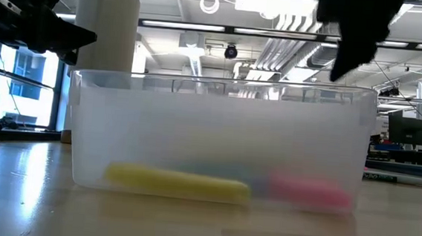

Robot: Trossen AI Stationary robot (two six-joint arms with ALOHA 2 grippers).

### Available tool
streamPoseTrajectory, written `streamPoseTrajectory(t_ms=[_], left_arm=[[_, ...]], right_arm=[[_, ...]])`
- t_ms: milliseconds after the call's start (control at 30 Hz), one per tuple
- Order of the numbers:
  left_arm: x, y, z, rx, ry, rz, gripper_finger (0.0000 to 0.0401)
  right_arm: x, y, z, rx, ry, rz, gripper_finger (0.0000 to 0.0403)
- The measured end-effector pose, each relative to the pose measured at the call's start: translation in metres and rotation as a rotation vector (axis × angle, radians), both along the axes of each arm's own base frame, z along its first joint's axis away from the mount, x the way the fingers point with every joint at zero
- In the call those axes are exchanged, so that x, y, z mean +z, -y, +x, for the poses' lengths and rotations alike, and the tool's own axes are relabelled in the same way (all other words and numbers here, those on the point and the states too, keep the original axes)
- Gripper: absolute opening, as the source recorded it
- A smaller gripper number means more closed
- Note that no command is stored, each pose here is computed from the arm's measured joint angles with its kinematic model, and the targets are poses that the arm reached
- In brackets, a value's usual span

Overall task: Pick & Place Markers
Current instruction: Put the green marker pen into the yellow bin

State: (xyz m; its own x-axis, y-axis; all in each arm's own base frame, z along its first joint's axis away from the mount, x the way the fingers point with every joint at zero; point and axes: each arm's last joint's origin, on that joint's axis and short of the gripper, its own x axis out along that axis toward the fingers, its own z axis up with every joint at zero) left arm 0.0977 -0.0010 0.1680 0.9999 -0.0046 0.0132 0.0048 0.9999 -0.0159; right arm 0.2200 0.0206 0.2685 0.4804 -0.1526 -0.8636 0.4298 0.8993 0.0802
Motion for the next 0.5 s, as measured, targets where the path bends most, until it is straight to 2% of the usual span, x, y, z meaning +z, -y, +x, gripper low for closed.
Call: streamPoseTrajectory(t_ms=[267, 500], left_arm=[[0.0, 0.0, 0.0, 0.0, 0.0, 0.0, 0.0001], [0.0, 0.0, 0.0, 0.0, 0.0, 0.0, 0.0001]], right_arm=[[-0.072, 0.008, -0.013, -0.097, -0.225, 0.09, 0.0099], [-0.097, 0.005, -0.003, -0.075, -0.233, 0.144, 0.0099]])
